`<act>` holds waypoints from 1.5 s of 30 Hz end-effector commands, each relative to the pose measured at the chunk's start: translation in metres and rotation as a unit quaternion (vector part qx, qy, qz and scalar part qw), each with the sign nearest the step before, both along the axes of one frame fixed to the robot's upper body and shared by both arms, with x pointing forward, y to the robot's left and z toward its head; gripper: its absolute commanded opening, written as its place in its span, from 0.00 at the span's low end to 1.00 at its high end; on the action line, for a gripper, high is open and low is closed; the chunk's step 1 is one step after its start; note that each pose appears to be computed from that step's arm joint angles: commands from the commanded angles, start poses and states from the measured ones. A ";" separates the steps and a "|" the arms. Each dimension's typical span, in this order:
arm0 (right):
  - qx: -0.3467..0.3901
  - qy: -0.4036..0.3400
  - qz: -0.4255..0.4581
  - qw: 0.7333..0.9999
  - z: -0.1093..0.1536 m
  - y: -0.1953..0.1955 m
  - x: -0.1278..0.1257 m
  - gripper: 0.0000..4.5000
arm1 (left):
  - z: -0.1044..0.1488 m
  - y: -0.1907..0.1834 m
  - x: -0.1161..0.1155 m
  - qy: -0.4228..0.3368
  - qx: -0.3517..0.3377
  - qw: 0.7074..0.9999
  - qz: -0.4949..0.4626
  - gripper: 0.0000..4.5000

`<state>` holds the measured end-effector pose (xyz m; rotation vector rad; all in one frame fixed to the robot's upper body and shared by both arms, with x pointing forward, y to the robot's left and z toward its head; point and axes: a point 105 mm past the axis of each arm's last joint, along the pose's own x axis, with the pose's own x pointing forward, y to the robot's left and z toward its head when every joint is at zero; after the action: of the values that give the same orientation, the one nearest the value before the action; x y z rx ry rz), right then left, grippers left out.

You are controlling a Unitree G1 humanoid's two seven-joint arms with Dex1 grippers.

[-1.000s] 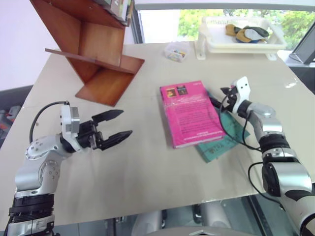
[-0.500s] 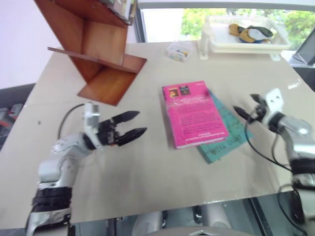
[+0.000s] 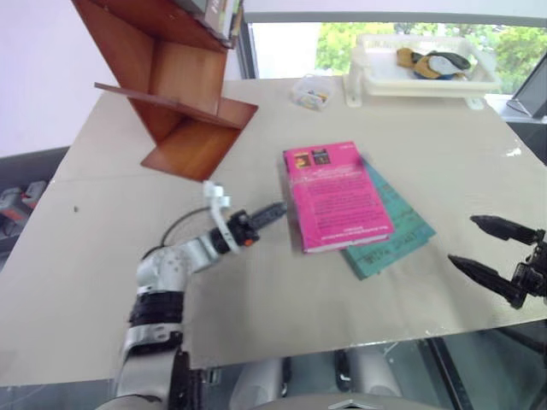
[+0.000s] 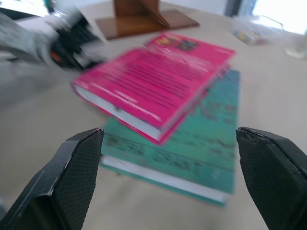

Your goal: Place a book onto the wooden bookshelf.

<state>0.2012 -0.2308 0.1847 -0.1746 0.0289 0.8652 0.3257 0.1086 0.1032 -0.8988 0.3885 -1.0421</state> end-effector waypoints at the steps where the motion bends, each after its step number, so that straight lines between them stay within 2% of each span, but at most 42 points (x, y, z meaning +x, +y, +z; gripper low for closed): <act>1: 0.007 -0.019 -0.005 1.000 0.013 0.001 -0.008 1.00 | -0.005 -0.009 0.013 0.068 -0.039 0.997 -0.002 0.99; 4: 0.019 -0.017 -0.005 1.000 0.014 0.003 -0.013 1.00 | -0.017 -0.020 0.024 0.126 -0.050 0.991 0.000 0.99; 11: 0.010 -0.014 -0.013 1.000 0.012 0.006 -0.016 1.00 | -0.011 -0.042 0.035 0.143 -0.078 0.986 -0.025 0.99; 14: 0.008 -0.013 -0.013 1.000 0.010 0.008 -0.016 1.00 | -0.006 -0.048 0.034 0.140 -0.092 0.985 -0.044 0.82; 17: 0.008 -0.014 -0.014 1.000 0.010 0.008 -0.017 1.00 | 0.002 -0.049 0.037 0.123 -0.094 0.987 -0.047 0.53; 18: 0.008 -0.014 -0.015 1.000 0.010 0.008 -0.017 1.00 | 0.007 -0.049 0.038 0.118 -0.098 0.987 -0.050 0.40; 21: 0.008 -0.014 -0.015 1.000 0.008 0.008 -0.016 1.00 | 0.017 -0.050 0.039 0.100 -0.096 0.989 -0.057 0.18; 25: 0.008 -0.014 -0.013 1.000 0.008 0.008 -0.016 1.00 | 0.040 -0.046 0.038 0.044 -0.092 0.993 -0.059 0.17; 29: 0.010 -0.010 -0.018 1.000 0.004 0.003 -0.014 1.00 | 0.077 -0.033 0.030 -0.090 -0.050 0.994 -0.039 0.17; 32: 0.032 -0.009 -0.022 0.999 0.002 -0.002 -0.011 1.00 | 0.117 -0.023 0.024 -0.202 -0.023 0.979 -0.014 0.17; 35: 0.078 -0.010 -0.024 0.997 0.003 -0.011 -0.007 1.00 | 0.152 -0.017 0.015 -0.365 0.067 0.928 0.010 0.17; 38: 0.098 -0.009 -0.028 0.995 0.002 -0.020 -0.004 1.00 | 0.167 -0.016 0.009 -0.464 0.127 0.876 0.014 0.17; 40: 0.139 0.001 -0.018 0.990 0.006 -0.030 -0.002 1.00 | 0.182 -0.012 0.003 -0.553 0.208 0.807 -0.006 0.17; 42: 0.164 0.003 -0.003 0.986 0.012 -0.035 0.000 1.00 | 0.192 -0.008 0.002 -0.609 0.281 0.741 -0.024 0.17; 43: 0.169 0.004 0.002 0.986 0.014 -0.036 0.000 1.00 | 0.194 -0.007 0.003 -0.620 0.298 0.725 -0.026 0.17; 45: 0.185 0.006 0.023 0.983 0.019 -0.036 0.001 1.00 | 0.210 -0.004 0.005 -0.658 0.336 0.674 -0.021 0.17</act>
<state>0.2058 -0.2647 0.1887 0.1756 -0.0789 0.8613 0.3342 0.1061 0.2960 0.5009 -0.3717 -1.2116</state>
